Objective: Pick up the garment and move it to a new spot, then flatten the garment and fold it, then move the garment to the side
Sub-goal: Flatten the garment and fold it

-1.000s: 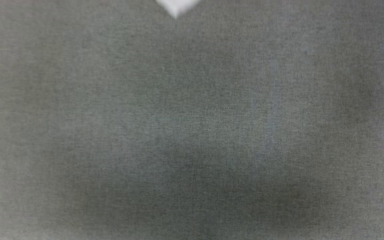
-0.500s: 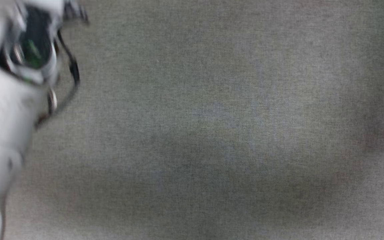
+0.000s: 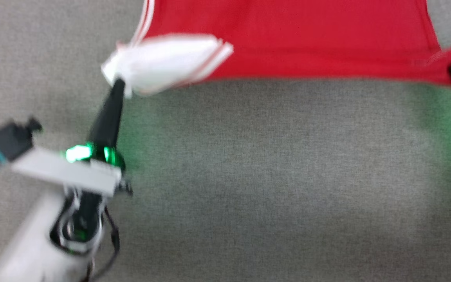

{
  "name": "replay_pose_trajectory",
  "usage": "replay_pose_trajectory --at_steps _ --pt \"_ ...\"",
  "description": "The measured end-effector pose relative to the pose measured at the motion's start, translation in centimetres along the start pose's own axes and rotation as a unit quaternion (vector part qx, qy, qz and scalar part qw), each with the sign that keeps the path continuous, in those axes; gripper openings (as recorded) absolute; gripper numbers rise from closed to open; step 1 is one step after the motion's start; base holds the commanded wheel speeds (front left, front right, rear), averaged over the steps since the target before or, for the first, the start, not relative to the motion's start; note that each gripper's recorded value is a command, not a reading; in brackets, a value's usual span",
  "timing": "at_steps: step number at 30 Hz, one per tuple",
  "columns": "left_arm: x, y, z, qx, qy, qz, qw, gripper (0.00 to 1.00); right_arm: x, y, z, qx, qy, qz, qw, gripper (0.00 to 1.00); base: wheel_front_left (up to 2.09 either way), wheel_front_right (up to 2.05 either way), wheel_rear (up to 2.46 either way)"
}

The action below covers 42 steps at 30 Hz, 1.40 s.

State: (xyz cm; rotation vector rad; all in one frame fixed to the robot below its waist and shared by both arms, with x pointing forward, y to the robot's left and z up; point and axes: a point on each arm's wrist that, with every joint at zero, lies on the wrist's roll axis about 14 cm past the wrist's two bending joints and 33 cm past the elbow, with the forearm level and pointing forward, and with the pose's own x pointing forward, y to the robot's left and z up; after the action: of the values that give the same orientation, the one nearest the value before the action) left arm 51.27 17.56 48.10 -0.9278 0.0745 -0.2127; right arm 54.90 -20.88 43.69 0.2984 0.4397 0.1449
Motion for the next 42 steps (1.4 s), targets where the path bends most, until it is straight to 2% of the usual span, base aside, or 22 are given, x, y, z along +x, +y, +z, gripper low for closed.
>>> replay_pose_trajectory --at_steps 4,11,22,28,35,42 --pt "-3.3 -0.8 -0.5 -0.002 0.005 -0.002 1.0 0.0 -3.7 0.5 -1.1 0.001 0.019 0.002 1.0 0.0 0.0 0.0 0.0" --pt "-7.7 -2.5 0.2 0.027 -0.002 -0.012 1.0 0.0 -9.2 1.3 -1.4 0.003 0.033 -0.007 0.999 0.0 0.0 0.0 0.0" --pt "-12.5 -3.9 -0.2 0.05 0.013 -0.008 0.999 0.0 -14.0 2.5 -1.8 0.0 0.057 -0.018 0.998 0.0 0.0 0.0 0.0" --pt "-11.7 -4.1 -0.5 0.062 0.018 -0.019 0.998 0.0 -13.6 2.7 -1.8 0.005 0.059 -0.013 0.998 0.0 0.0 0.0 0.0" --pt "-7.6 -5.2 -0.8 0.088 0.034 -0.069 0.993 0.0 -10.0 3.3 -0.5 -0.008 0.052 0.011 0.999 0.0 0.0 0.0 0.0" --pt "-3.7 -3.9 -0.9 0.101 0.043 -0.069 0.992 0.0 -6.4 2.4 0.0 -0.011 0.05 0.007 0.999 0.0 0.0 0.0 0.0"
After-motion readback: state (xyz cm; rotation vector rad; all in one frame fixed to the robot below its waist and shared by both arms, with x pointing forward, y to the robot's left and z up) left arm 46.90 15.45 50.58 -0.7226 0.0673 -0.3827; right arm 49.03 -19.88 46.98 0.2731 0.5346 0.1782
